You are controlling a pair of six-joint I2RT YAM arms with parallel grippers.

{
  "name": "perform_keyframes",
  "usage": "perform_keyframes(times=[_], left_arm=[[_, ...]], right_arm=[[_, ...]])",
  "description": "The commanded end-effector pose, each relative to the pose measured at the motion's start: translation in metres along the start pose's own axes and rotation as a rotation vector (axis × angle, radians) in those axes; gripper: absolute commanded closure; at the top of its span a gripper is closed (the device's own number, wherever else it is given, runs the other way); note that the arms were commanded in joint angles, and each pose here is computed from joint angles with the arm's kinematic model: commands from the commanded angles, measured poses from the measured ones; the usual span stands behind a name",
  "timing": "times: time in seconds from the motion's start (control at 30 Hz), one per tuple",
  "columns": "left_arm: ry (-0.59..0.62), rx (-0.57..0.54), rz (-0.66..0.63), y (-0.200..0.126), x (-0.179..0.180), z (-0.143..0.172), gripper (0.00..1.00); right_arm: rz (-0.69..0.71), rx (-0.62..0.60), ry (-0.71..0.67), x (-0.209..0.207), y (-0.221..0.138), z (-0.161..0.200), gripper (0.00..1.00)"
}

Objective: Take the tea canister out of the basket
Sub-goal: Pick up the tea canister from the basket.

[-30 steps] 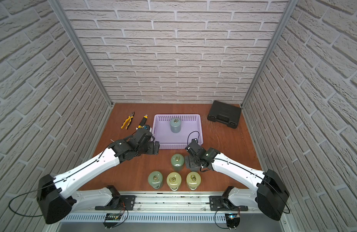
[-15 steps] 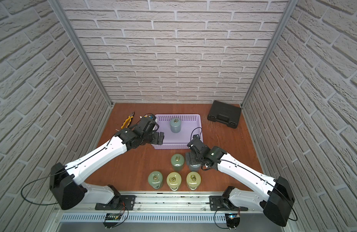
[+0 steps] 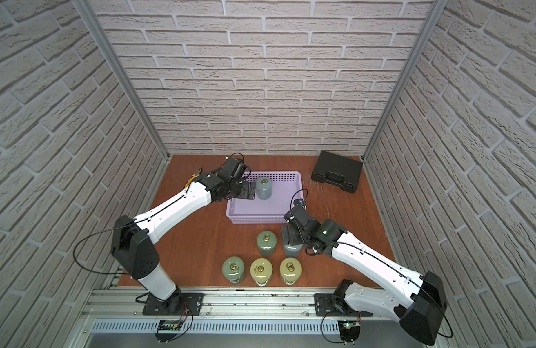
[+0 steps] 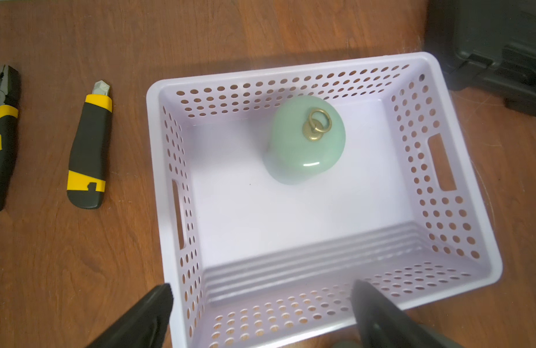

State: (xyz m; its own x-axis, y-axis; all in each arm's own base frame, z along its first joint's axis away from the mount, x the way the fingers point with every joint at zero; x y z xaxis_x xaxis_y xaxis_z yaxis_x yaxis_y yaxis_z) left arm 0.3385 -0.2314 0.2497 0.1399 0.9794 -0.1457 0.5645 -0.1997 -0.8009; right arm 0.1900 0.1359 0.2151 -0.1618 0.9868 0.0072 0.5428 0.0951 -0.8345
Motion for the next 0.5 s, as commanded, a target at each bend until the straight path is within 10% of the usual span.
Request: perform_keyframes(times=[0.0,0.47], left_arm=[[-0.039,0.005,-0.034,0.007,0.0,-0.008,0.02],[-0.069,0.054,-0.128,0.056,-0.017,-0.027,0.02]], right_arm=[[0.025,-0.066,0.01,-0.005,-0.012,-0.009,0.0],[0.073,-0.093,0.021,-0.016,-0.02,-0.005,0.0]])
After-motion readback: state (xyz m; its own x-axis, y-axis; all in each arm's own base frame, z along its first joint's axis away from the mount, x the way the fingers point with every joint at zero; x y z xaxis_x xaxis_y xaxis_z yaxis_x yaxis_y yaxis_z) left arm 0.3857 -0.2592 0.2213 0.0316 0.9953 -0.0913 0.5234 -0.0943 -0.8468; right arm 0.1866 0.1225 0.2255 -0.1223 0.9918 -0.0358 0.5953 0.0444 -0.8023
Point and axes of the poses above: each gripper's point midway between its finger pads, its own y axis out along the fingers, its own x axis along the line the jaws close on, z = x × y, the point moved 7 cm from there along -y, back along the fingers, and after that the axes turned 4 degrees about -y, right-handed, at the moved point
